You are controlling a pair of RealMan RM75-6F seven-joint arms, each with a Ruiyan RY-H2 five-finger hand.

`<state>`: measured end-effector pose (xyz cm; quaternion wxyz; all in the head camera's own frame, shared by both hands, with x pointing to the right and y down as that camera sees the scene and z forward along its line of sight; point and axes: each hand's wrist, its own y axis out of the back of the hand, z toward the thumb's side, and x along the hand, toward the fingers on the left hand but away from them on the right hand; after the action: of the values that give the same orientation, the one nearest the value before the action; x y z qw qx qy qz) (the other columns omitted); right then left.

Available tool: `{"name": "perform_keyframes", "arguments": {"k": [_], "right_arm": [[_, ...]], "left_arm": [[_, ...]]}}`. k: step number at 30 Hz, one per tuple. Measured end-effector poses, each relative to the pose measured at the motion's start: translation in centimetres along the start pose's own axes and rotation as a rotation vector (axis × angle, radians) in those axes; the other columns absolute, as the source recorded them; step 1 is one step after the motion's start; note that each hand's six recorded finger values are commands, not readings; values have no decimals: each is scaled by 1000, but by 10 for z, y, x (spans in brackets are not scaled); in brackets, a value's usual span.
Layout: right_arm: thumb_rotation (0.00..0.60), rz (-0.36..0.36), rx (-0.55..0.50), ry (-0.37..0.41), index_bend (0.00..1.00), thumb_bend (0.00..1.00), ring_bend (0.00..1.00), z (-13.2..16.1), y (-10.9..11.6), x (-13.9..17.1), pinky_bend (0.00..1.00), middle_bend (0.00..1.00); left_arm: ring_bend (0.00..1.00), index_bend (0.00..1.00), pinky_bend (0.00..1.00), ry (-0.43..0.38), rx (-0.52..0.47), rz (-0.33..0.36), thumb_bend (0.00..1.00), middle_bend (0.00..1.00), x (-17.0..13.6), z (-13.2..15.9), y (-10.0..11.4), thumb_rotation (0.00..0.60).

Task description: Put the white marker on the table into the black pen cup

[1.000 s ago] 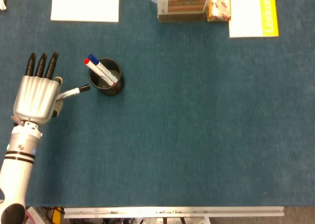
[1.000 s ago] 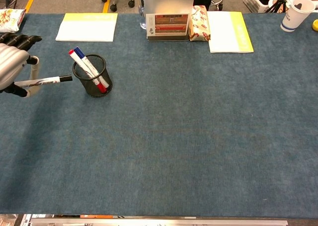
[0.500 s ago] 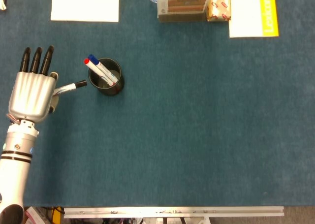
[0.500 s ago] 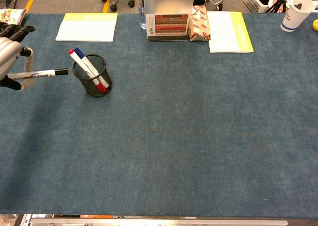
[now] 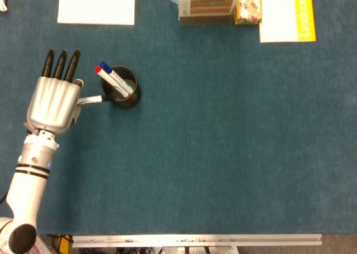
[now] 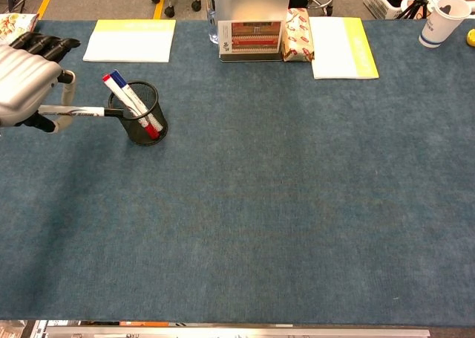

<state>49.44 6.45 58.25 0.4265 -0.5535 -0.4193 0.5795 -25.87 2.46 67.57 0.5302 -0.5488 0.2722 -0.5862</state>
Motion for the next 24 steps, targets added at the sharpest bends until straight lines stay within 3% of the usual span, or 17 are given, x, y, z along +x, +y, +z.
{"name": "perform_keyframes", "arguments": {"k": [13,24], "right_arm": [[600,6,2,0,355,572,449,0,-1,0,691,392],[600,18,5,-1,355,572,449,0,-4,-1,691,392]], "left_arm": [[0,594,0,-30,36,15,288,0,12,9,1,587],[0,594,0,-118,134,101,288,0,19,30,10,600]]}}
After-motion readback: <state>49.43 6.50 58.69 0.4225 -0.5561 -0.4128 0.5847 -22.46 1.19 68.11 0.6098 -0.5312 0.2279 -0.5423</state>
